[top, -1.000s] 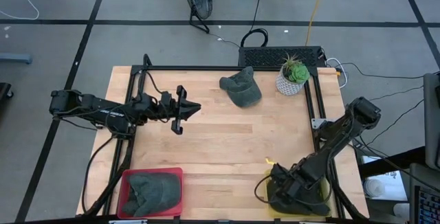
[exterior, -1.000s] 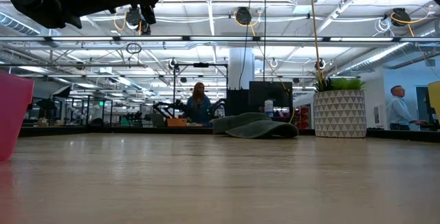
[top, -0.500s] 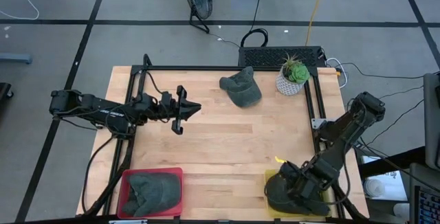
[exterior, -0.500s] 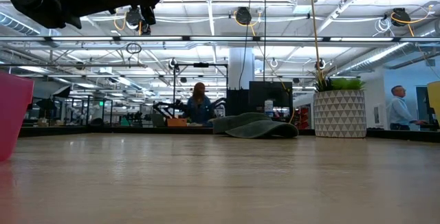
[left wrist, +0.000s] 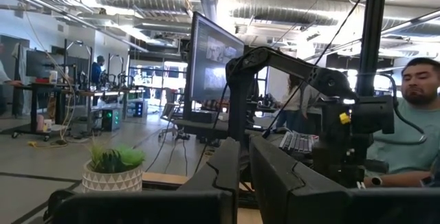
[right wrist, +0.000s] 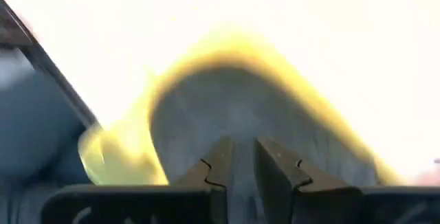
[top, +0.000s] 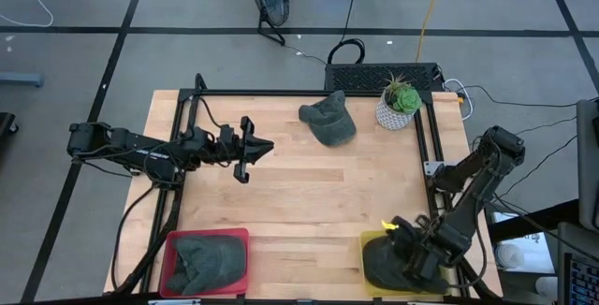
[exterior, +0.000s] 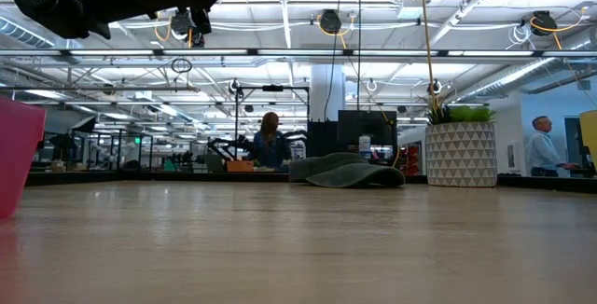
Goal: Pick & Place hat
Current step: Put the grey cap into the pink bin
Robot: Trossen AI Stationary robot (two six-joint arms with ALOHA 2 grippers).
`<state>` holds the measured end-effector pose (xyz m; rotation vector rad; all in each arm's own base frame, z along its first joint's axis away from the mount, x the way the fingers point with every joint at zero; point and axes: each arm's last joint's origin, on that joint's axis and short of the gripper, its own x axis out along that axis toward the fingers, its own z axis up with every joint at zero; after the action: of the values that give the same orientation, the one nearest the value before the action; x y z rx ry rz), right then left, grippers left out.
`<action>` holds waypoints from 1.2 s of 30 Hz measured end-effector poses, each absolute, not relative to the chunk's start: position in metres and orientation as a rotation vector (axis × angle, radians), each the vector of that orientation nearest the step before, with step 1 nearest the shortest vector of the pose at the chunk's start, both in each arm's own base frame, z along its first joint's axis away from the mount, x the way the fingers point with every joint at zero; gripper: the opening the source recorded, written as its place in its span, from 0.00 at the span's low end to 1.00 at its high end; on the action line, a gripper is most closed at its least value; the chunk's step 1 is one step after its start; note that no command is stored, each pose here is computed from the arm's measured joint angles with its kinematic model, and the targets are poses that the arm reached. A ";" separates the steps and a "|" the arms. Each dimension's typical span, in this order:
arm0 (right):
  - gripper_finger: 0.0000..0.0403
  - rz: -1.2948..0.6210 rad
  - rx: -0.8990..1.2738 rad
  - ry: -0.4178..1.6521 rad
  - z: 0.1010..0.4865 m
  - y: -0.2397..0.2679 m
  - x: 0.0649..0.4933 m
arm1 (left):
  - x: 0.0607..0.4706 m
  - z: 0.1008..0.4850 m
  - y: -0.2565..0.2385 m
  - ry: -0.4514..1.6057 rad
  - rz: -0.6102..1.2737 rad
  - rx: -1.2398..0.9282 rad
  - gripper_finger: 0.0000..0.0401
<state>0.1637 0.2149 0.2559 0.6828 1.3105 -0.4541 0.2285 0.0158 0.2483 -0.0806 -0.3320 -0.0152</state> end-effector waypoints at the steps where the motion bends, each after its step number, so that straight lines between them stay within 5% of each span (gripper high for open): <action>1: 0.11 -0.458 0.655 1.251 0.256 0.212 0.167 | 0.229 0.248 0.016 -0.332 -0.015 -0.080 0.09; 9: 0.10 -0.468 0.471 0.857 0.251 0.186 0.209 | 0.229 0.248 0.016 -0.332 -0.015 -0.081 0.09; 22: 0.08 -0.547 0.248 0.843 0.221 0.101 0.264 | 0.231 0.239 0.019 -0.238 0.094 -0.123 0.09; 36: 0.04 -0.643 0.130 0.879 0.190 0.013 0.268 | 0.264 0.258 0.025 0.082 0.253 -0.131 0.09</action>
<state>0.2675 0.0129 0.1902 0.1299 0.8793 -0.6433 0.2636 0.0249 0.2576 -0.1314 0.0820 0.2526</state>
